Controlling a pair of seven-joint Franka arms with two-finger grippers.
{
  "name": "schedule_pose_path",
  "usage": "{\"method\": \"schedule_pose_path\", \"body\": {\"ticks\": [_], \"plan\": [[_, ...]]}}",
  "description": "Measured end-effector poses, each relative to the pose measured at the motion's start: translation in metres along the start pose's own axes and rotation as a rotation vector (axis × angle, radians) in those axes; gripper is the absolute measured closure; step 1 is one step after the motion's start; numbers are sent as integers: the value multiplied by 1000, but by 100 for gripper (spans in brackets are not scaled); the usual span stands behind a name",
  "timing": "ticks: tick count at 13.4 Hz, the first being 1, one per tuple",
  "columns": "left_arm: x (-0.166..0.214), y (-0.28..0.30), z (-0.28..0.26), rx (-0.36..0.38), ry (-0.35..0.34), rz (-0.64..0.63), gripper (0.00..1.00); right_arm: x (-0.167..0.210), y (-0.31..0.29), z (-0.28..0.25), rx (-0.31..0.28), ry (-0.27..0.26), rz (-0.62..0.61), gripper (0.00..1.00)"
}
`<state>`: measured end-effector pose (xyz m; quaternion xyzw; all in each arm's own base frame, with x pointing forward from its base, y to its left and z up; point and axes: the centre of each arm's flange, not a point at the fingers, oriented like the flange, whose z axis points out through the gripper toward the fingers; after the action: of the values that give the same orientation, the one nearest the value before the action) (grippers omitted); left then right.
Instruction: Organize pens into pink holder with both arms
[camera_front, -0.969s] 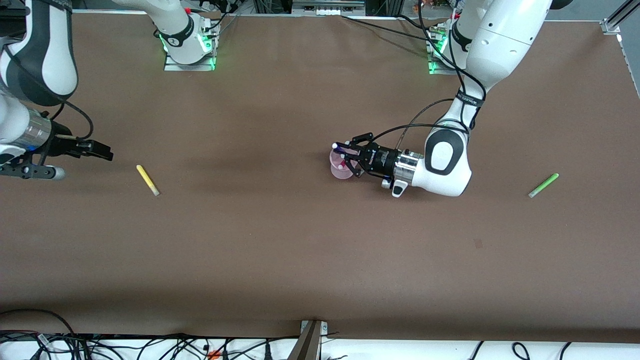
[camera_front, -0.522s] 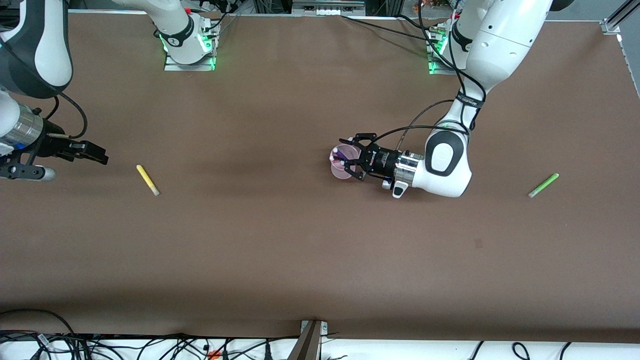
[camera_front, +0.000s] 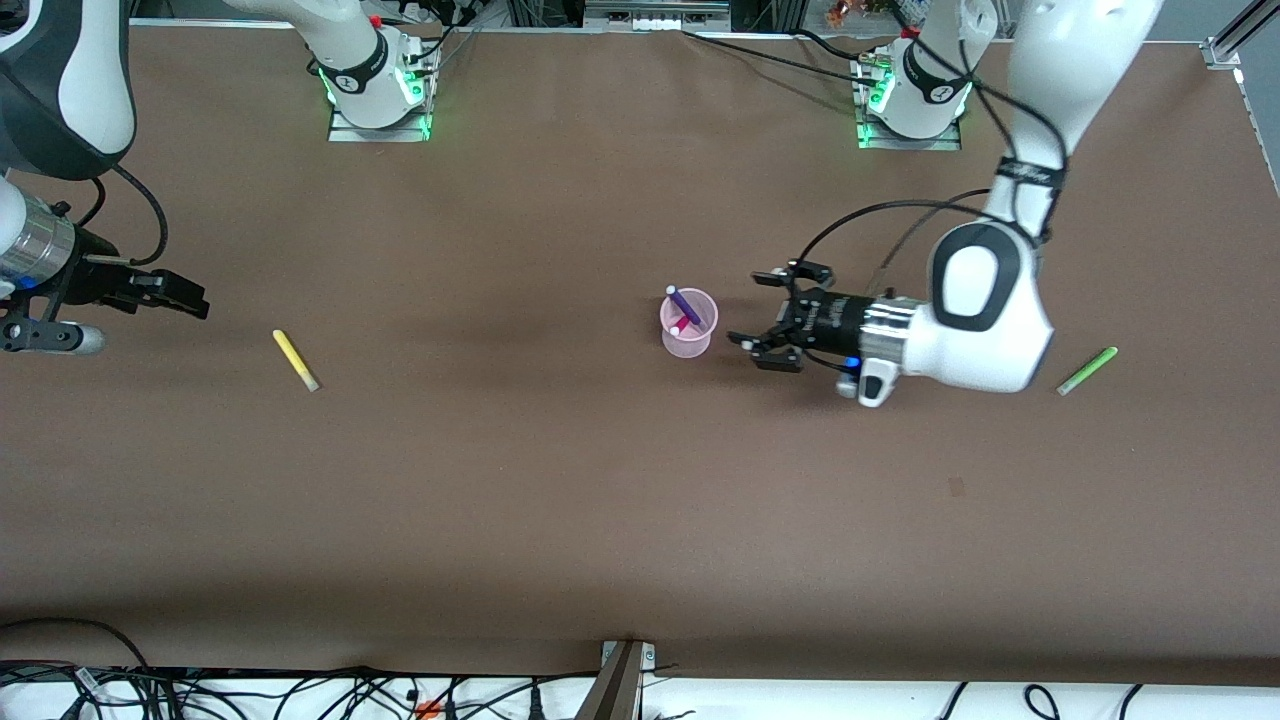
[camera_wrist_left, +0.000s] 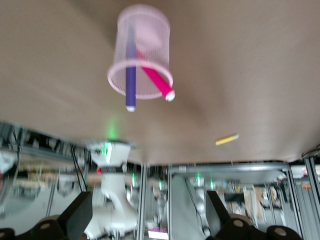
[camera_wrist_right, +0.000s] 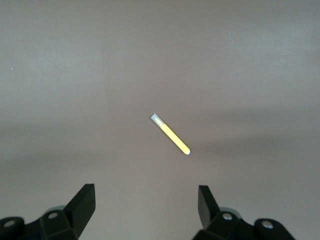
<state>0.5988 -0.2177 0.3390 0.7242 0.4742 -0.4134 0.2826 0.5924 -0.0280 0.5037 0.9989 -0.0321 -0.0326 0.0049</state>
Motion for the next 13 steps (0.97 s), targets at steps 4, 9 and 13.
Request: {"method": "schedule_pose_path", "body": {"ticks": [4, 9, 13], "plan": [[-37, -22, -60, 131, 366, 160, 0, 6, 4, 17, 40, -34, -16, 9], [-104, -65, -109, 424, 677, 483, 0, -5, 7, -11, 46, 8, -25, 9], [-142, -103, -163, 646, 819, 717, 0, -14, -26, -30, -5, 42, -1, 9]]}}
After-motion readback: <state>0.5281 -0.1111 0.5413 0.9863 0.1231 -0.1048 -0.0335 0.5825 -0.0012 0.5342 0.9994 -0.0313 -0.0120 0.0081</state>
